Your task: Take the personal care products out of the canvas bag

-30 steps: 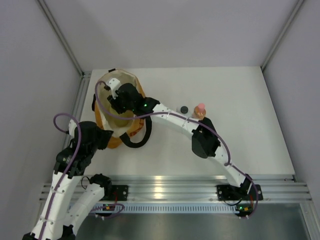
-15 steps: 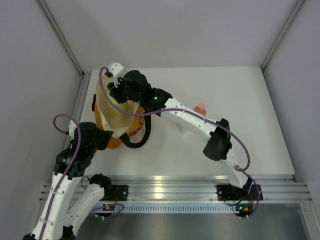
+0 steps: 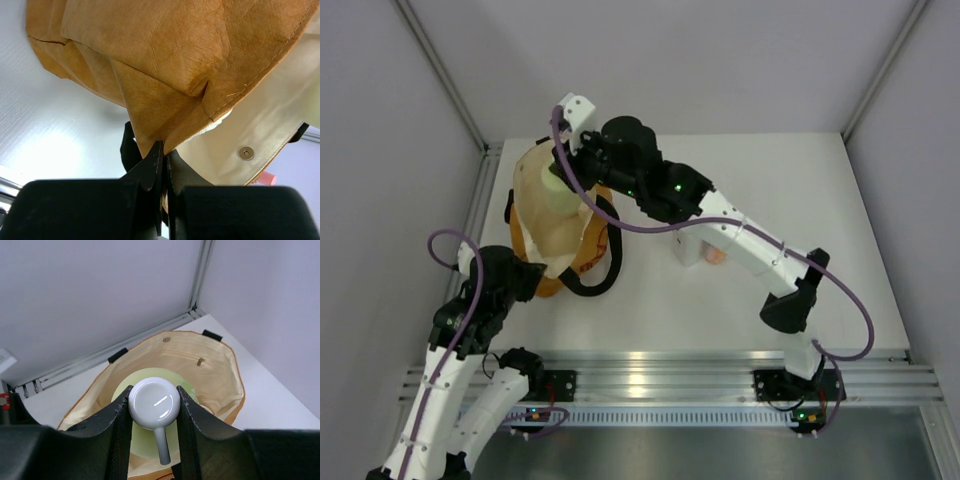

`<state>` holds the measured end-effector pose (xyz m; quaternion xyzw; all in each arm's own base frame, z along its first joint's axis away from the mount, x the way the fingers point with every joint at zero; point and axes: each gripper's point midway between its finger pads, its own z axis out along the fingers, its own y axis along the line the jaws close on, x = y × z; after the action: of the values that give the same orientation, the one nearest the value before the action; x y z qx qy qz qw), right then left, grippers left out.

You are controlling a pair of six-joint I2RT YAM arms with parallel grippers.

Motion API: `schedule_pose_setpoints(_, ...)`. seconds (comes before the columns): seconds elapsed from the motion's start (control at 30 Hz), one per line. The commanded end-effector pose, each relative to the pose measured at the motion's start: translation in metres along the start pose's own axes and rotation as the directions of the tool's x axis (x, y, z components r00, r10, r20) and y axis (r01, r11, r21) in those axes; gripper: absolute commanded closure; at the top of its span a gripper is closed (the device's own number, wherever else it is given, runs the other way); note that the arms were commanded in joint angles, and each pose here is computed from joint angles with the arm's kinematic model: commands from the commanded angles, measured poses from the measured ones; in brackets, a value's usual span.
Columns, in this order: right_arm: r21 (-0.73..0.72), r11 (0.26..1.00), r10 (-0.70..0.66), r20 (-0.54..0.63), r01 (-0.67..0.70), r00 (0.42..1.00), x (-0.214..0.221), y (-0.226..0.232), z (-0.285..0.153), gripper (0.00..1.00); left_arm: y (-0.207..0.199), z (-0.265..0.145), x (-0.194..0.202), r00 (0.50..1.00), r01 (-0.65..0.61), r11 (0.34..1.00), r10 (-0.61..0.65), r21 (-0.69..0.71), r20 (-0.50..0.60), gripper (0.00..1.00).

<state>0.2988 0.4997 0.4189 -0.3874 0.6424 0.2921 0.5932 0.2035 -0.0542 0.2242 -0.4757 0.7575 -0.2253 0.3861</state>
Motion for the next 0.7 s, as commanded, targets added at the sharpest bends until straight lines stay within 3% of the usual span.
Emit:
schedule_pose_setpoints(0.0, 0.042, 0.998, 0.017, 0.422, -0.038, 0.906, -0.164, -0.016, -0.105, 1.00, 0.001, 0.003, -0.002, 1.000, 0.007, 1.000, -0.007, 0.003, 0.017, 1.00)
schedule_pose_setpoints(0.27, 0.219, 0.973, -0.027, 0.425, -0.074, 0.905, -0.175, -0.057, -0.143, 1.00, 0.003, 0.002, -0.001, 1.000, 0.022, 1.000, -0.022, 0.008, 0.015, 1.00)
schedule_pose_setpoints(0.67, 0.432, 0.897, -0.033, 0.278, -0.094, 0.960, -0.122, -0.132, -0.174, 1.00, 0.008, 0.003, 0.004, 0.999, 0.036, 0.999, -0.036, 0.006, -0.001, 1.00)
